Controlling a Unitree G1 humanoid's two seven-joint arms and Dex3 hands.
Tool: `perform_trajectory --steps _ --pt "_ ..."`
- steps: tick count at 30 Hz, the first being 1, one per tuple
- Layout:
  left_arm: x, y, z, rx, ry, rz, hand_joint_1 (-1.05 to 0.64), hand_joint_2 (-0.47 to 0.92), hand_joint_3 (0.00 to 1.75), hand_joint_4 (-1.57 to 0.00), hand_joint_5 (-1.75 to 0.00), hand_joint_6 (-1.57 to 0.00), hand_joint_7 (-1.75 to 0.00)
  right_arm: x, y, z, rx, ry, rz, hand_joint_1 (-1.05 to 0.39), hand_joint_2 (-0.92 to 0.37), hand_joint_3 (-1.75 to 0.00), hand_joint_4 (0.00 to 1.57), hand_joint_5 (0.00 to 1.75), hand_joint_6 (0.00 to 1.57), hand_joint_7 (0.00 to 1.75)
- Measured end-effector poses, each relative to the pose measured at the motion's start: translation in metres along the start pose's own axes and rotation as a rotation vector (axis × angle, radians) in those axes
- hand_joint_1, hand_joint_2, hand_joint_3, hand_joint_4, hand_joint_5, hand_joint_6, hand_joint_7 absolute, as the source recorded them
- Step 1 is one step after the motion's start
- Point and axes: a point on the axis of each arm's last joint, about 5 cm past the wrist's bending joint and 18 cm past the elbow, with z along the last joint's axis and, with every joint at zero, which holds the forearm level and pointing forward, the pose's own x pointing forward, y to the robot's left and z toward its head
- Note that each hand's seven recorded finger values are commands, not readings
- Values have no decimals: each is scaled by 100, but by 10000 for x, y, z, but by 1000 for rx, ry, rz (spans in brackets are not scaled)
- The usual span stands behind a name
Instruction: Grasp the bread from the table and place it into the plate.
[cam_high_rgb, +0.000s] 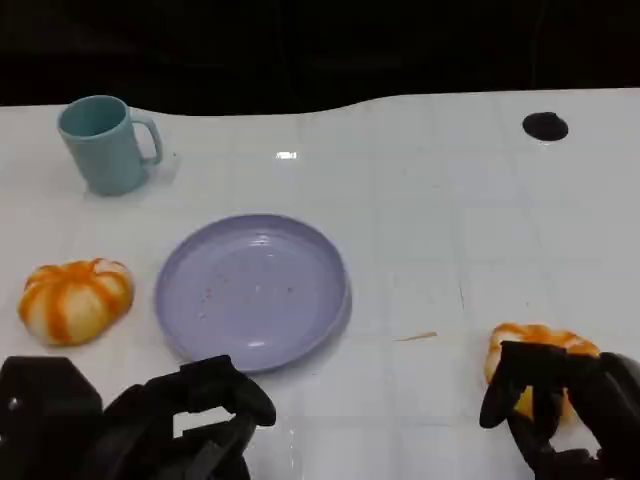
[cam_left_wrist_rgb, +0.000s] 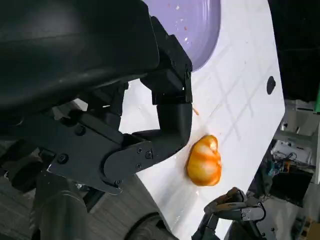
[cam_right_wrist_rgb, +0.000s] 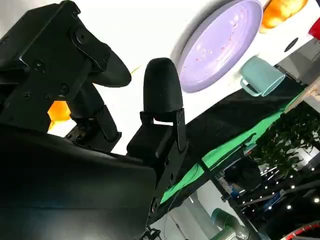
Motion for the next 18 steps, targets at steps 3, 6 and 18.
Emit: perform_trajectory --steps 3,6,18 --pt "0 0 0 0 0 0 -32 79 80 -67 -175 -58 -148 8 -13 13 -4 -1 1 -1 -22 -138 87 171 89 116" --pt "0 0 0 0 0 0 -32 79 80 -66 -175 -58 -149 19 -38 43 -36 -13 -2 -8 -23 -121 88 146 94 92" --pt "0 1 2 2 -1 1 -32 78 81 -66 -175 -58 -149 60 -246 215 -314 -1 91 -28 -57 -42 70 63 84 14"
